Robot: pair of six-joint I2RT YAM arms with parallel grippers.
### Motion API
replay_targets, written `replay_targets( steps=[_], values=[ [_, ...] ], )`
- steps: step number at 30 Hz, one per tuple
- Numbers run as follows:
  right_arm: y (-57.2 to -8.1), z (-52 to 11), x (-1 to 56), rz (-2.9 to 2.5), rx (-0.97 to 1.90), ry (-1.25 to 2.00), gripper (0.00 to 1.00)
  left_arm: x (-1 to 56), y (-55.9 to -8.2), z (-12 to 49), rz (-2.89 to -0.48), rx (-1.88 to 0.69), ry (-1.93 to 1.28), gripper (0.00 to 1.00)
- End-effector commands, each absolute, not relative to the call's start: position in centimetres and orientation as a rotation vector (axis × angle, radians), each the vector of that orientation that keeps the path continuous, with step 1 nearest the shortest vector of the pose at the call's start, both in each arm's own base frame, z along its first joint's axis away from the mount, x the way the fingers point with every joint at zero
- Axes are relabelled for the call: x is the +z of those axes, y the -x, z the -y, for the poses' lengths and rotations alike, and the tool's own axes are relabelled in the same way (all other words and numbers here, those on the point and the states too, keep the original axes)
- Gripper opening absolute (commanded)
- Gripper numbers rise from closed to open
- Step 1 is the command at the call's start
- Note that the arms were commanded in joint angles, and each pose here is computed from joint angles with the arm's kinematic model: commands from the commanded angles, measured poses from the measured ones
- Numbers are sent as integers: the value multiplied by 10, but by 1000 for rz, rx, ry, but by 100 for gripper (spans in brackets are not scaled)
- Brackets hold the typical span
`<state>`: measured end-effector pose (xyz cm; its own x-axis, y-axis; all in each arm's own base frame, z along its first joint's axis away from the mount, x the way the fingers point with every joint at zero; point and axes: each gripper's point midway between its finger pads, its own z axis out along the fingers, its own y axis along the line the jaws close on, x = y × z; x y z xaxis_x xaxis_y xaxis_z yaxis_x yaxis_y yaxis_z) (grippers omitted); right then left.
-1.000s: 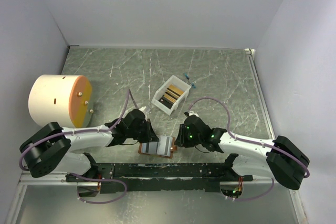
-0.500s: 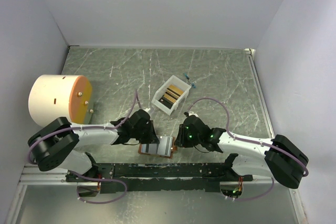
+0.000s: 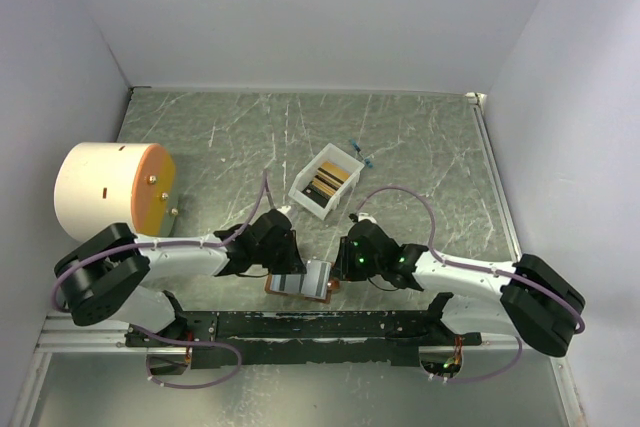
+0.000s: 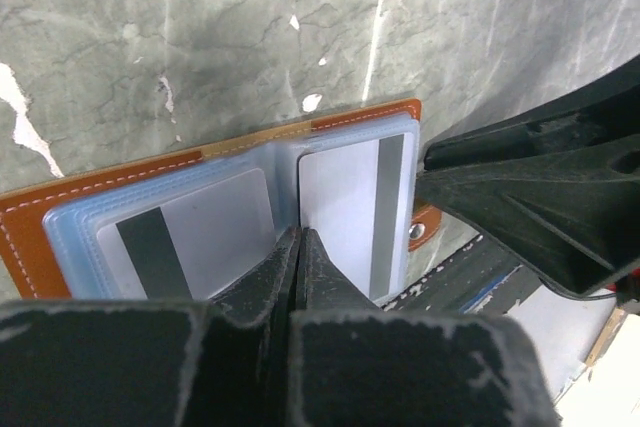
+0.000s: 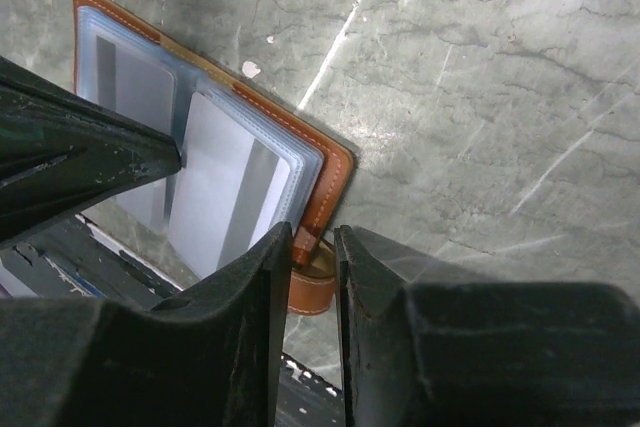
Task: Put the credit cards into the card holder
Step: Insert the credit card into the card holder.
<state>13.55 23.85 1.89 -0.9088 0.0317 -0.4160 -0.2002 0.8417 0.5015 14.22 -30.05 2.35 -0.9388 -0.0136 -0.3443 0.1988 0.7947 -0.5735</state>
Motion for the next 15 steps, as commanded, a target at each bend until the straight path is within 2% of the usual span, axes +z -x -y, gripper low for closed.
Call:
replay_targets(
  steps=[1, 5, 15],
  values=[
    [-136, -241, 14, -2592, 785, 111, 24, 44, -141, 315, -2593, -1025, -134, 7],
    [-135, -242, 14, -2587, 791, 115, 24, 44, -141, 315, -2601, -1022, -133, 7],
    [-146, -241, 47, -2462, 724, 393, 30, 65, -160, 284, -2545, -844, -99, 44]
  ],
)
